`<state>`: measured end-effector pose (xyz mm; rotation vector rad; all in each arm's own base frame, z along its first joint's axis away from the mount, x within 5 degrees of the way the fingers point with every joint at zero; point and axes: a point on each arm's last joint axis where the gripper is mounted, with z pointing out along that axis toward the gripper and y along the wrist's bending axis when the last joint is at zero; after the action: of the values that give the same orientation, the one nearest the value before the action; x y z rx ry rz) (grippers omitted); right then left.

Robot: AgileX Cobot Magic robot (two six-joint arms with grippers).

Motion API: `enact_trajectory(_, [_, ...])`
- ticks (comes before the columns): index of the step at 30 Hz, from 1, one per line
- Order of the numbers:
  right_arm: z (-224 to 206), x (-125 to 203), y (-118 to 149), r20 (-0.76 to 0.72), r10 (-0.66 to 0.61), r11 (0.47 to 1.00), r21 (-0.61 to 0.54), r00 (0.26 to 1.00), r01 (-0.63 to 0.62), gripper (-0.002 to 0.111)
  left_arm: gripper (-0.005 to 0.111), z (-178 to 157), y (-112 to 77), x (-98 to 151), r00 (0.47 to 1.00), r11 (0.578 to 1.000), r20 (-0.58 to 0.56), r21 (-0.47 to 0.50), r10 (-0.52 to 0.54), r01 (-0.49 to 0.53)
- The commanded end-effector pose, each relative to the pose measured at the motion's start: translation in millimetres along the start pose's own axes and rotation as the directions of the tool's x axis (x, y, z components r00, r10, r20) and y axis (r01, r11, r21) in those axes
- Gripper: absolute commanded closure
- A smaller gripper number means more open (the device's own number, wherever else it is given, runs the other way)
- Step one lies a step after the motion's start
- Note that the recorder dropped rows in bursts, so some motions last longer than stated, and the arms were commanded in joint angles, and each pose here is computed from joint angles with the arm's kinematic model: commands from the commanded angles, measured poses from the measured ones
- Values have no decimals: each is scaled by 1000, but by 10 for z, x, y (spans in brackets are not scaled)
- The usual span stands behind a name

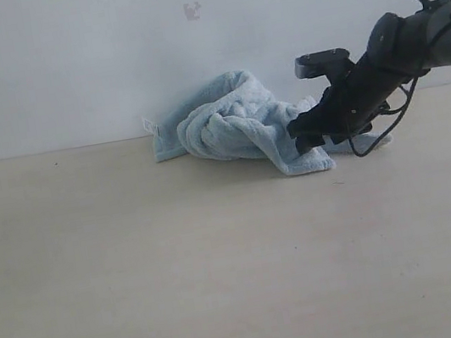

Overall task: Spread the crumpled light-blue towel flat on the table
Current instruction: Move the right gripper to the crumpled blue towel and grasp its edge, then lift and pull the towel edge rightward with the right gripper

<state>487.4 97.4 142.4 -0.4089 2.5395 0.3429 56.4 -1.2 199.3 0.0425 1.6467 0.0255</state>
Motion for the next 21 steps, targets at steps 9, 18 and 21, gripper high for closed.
enact_trajectory(9, [81,12,-46,18,-24,999,30,1000,23,49,103,-1,3,4,1000,1000,7,-5,-5,5])
enact_trajectory(18, [319,132,61,-23,-65,998,7,998,65,49,103,-1,3,4,1000,1000,7,-5,-5,5])
enact_trajectory(21, [378,173,49,-36,-57,998,6,998,58,49,103,-1,3,4,1000,1000,7,-5,-5,5])
